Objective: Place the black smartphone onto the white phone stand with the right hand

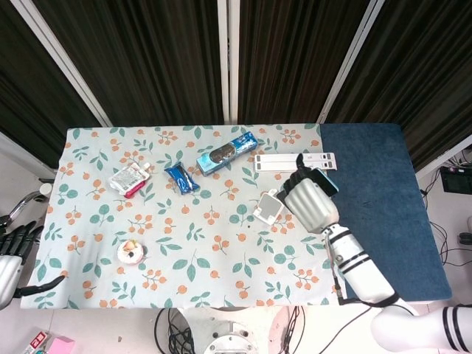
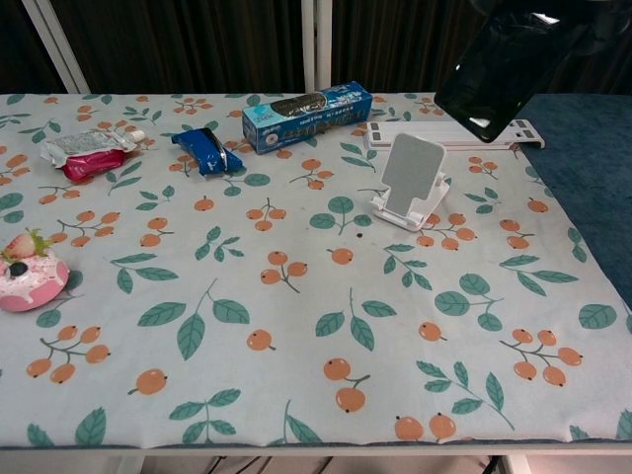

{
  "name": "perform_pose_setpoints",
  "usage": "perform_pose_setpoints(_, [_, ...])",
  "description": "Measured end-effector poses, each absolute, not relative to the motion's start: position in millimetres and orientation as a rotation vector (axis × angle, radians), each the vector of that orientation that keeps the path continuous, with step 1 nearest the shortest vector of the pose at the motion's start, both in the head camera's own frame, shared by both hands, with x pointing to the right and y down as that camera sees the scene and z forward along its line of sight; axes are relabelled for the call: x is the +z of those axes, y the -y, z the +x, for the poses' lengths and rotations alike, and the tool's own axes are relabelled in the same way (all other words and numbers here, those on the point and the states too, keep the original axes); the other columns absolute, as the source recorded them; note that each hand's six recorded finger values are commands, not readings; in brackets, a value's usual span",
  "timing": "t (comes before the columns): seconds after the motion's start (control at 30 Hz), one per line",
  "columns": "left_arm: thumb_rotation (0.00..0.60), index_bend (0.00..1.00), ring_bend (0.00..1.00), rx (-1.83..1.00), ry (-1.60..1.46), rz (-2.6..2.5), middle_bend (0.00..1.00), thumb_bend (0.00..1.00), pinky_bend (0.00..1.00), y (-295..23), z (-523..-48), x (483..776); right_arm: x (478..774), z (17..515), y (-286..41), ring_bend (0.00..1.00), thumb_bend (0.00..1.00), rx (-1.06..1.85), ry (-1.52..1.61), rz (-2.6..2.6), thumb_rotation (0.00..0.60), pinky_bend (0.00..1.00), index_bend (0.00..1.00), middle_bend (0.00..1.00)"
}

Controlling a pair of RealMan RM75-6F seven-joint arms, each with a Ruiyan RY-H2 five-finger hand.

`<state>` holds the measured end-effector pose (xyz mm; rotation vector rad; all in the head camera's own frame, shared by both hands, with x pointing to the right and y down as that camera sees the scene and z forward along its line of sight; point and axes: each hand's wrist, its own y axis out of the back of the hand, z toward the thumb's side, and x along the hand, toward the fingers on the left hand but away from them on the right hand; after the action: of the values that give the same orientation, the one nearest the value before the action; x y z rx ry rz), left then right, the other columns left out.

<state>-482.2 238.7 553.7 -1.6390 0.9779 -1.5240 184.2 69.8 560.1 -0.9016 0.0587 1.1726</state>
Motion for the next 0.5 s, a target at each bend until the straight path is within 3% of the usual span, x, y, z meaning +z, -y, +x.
perform_pose_setpoints(0.27, [0.207, 0.05, 0.00, -1.533, -0.983, -1.643, 0.00, 0.00, 0.12, -239.2, -485.7, 555.6, 573.6, 134.0, -62.3, 0.43, 0.18, 1.139, -0.184, -0.848, 0.600, 0.12, 0.63, 0.41])
perform_pose_setpoints(0.5, [0.207, 0.05, 0.00, -1.530, -0.984, -1.649, 0.00, 0.00, 0.12, -240.1, -485.4, 556.9, 593.9, 127.4, -66.9, 0.43, 0.18, 1.154, -0.268, -0.823, 0.600, 0.12, 0.63, 0.41])
